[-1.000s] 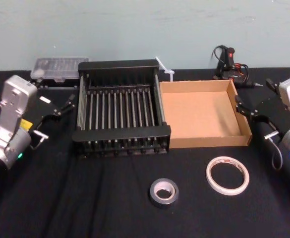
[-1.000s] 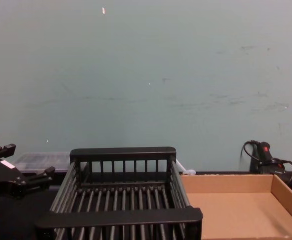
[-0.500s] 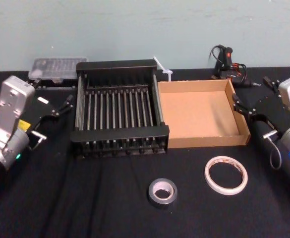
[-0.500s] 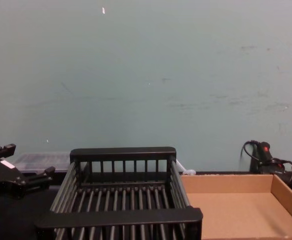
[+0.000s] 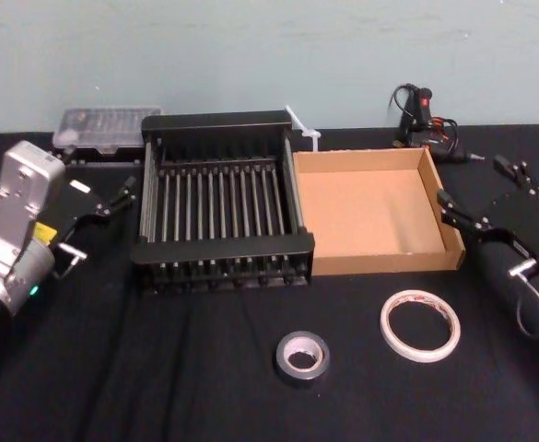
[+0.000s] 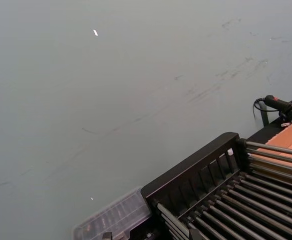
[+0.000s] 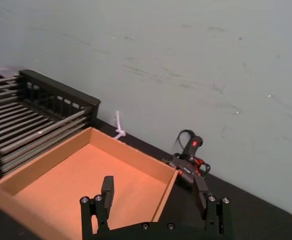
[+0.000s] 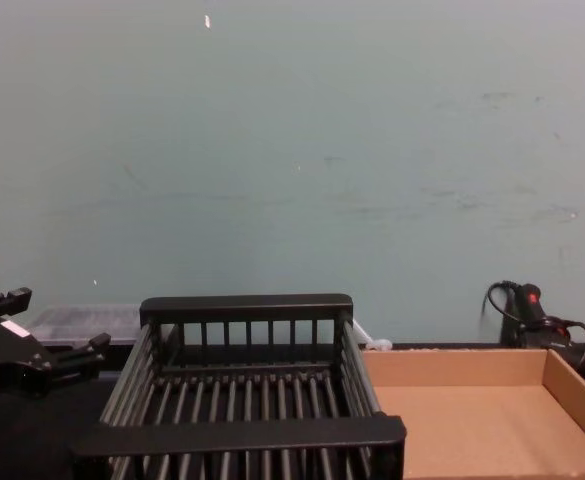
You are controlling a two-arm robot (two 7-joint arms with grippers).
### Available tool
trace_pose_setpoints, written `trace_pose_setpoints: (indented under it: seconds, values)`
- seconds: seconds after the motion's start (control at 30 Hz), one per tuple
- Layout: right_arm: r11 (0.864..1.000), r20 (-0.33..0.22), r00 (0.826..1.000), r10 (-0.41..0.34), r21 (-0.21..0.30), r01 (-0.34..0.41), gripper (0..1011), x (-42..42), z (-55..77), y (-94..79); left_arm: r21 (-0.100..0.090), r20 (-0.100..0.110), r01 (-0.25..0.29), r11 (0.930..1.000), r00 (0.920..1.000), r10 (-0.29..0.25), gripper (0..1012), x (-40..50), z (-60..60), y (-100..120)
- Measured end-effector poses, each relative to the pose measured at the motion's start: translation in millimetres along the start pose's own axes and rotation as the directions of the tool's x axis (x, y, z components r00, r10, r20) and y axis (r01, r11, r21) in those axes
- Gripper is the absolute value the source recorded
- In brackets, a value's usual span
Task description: Pick up the white tape and place it into the black box , Pick up the silver tape and place it into the brown box.
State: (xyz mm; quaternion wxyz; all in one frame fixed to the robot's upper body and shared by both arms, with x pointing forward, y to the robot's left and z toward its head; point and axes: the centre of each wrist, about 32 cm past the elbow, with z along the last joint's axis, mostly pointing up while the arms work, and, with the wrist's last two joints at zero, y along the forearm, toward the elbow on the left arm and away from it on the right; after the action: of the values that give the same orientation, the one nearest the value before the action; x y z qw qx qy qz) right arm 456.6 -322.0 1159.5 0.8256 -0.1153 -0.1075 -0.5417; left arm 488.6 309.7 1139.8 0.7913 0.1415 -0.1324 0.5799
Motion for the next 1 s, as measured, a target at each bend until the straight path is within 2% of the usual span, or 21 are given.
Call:
trace_pose_setpoints:
  seconds: [0.27,0.37,0.47,0.8,1.0]
  values:
    - [0.998,-0.066,0.996,0.061,-0.029,-0.063,1002,-5.4,10.3,-35.2,0.000,0.000,0.000,1.0000,1.0000,0.000,1001,0.0,0.0,0]
    - [0.996,-0.084,0.993,0.079,-0.043,-0.082,1002,-7.6,11.6,-42.6,0.000,0.000,0.000,1.0000,1.0000,0.000,1001,0.0,0.0,0]
    - [0.991,-0.115,0.988,0.105,-0.074,-0.114,1002,-9.4,13.2,-53.0,0.000,0.000,0.000,1.0000,1.0000,0.000,1001,0.0,0.0,0]
    - [0.970,-0.149,0.977,0.150,-0.169,-0.174,1002,-12.1,8.7,-64.8,0.000,0.000,0.000,1.0000,1.0000,0.000,1001,0.0,0.0,0]
    - [0.949,-0.166,0.971,0.174,-0.236,-0.210,1002,-14.5,1.0,-64.3,0.000,0.000,0.000,1.0000,1.0000,0.000,1001,0.0,0.0,0]
